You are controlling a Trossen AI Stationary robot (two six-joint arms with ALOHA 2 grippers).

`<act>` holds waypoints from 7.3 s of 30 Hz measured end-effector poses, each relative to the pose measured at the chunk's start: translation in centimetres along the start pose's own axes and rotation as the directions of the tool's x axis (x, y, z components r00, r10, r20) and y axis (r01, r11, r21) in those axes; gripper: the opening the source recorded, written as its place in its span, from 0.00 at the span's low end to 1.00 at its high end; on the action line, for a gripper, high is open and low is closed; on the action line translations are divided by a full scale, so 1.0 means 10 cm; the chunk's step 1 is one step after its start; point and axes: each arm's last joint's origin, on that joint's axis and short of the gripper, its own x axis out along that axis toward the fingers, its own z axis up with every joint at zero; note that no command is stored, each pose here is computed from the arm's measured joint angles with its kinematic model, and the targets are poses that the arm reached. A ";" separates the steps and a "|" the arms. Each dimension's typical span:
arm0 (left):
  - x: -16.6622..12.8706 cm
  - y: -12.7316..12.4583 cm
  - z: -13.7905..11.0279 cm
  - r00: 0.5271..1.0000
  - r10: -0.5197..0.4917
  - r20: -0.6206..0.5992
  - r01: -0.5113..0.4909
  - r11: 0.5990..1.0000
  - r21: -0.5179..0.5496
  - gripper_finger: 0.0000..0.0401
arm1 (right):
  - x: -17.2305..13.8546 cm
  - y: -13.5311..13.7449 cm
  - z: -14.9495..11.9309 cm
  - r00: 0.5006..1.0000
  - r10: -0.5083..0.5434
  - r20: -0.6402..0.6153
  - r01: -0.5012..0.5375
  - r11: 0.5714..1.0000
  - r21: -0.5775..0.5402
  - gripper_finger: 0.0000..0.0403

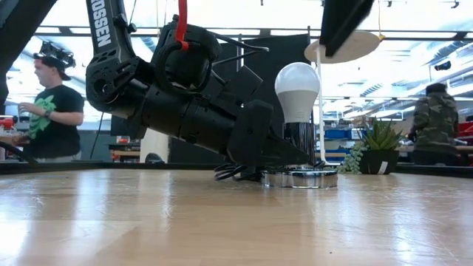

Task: Screw lightbulb
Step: Insert the lightbulb into the lamp

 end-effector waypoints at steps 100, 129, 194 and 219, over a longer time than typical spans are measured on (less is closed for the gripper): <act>0.00 0.01 -0.02 1.000 -0.001 -0.021 0.001 1.000 0.005 0.49 | 0.74 0.26 -0.64 0.932 0.271 0.240 -0.293 0.954 0.061 0.92; 0.00 0.00 -0.03 1.000 -0.007 -0.029 0.007 1.000 0.009 0.49 | 0.78 0.20 -0.60 0.939 0.281 0.198 -0.298 0.953 0.061 0.93; 0.00 -0.01 -0.01 0.998 -0.059 -0.009 0.059 0.998 0.022 0.49 | 0.69 -0.10 0.55 0.961 0.194 -0.195 -0.271 0.791 -0.549 0.96; 0.00 -0.01 -0.01 0.998 -0.057 -0.008 0.057 0.998 0.003 0.49 | 0.78 -0.14 0.54 0.958 0.198 -0.206 -0.280 0.794 -0.540 0.93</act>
